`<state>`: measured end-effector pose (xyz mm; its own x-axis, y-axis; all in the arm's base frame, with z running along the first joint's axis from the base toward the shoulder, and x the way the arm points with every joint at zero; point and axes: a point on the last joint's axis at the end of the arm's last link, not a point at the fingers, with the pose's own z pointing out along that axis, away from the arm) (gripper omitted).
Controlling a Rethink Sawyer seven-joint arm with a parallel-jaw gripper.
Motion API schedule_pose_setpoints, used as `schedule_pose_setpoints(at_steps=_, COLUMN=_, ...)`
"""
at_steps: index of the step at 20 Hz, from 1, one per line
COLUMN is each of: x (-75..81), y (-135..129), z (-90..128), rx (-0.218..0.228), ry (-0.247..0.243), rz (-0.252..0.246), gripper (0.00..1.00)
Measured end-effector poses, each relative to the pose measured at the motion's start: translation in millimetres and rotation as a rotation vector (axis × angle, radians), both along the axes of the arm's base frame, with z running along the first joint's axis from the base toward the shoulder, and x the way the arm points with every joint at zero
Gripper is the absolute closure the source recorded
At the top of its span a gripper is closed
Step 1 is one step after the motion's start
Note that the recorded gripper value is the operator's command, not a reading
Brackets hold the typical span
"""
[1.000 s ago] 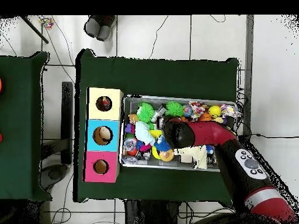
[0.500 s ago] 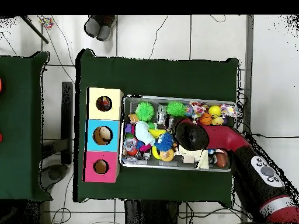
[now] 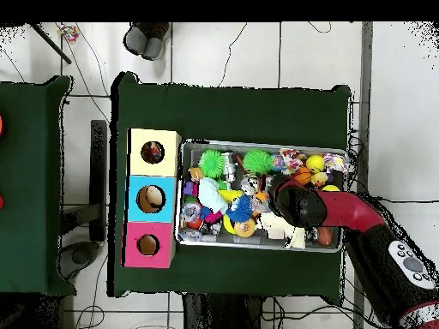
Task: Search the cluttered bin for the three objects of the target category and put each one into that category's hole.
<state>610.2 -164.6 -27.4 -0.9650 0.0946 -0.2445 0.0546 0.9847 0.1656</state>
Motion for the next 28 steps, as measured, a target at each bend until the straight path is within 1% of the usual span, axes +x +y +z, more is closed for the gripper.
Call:
schedule_pose_setpoints(at_steps=3, x=-5.6, y=-16, z=-1, rx=-0.010, ry=-0.002, rz=-0.011, gripper=0.00)
schedule_pose_setpoints(at_steps=6, x=-7.6, y=-22, z=0, rx=-0.014, ry=-0.001, rz=-0.018, gripper=0.00)
schedule_pose_setpoints(at_steps=16, x=-10.9, y=-25, z=0, rx=-0.034, ry=-0.004, rz=0.003, gripper=0.00)
schedule_pose_setpoints(at_steps=19, x=-15.3, y=-24, z=2, rx=-0.050, ry=0.003, rz=0.018, gripper=0.00)
schedule_pose_setpoints(at_steps=20, x=-19.6, y=-22, z=2, rx=-0.057, ry=0.010, rz=0.029, gripper=0.00)
schedule_pose_setpoints(at_steps=23, x=-24.4, y=-16, z=4, rx=-0.060, ry=0.017, rz=0.045, gripper=0.00)
schedule_pose_setpoints(at_steps=25, x=-29.5, y=-6, z=7, rx=-0.057, ry=0.031, rz=0.066, gripper=0.00)
schedule_pose_setpoints(at_steps=28, x=-31.7, y=-1, z=6, rx=-0.055, ry=0.044, rz=0.076, gripper=0.00)
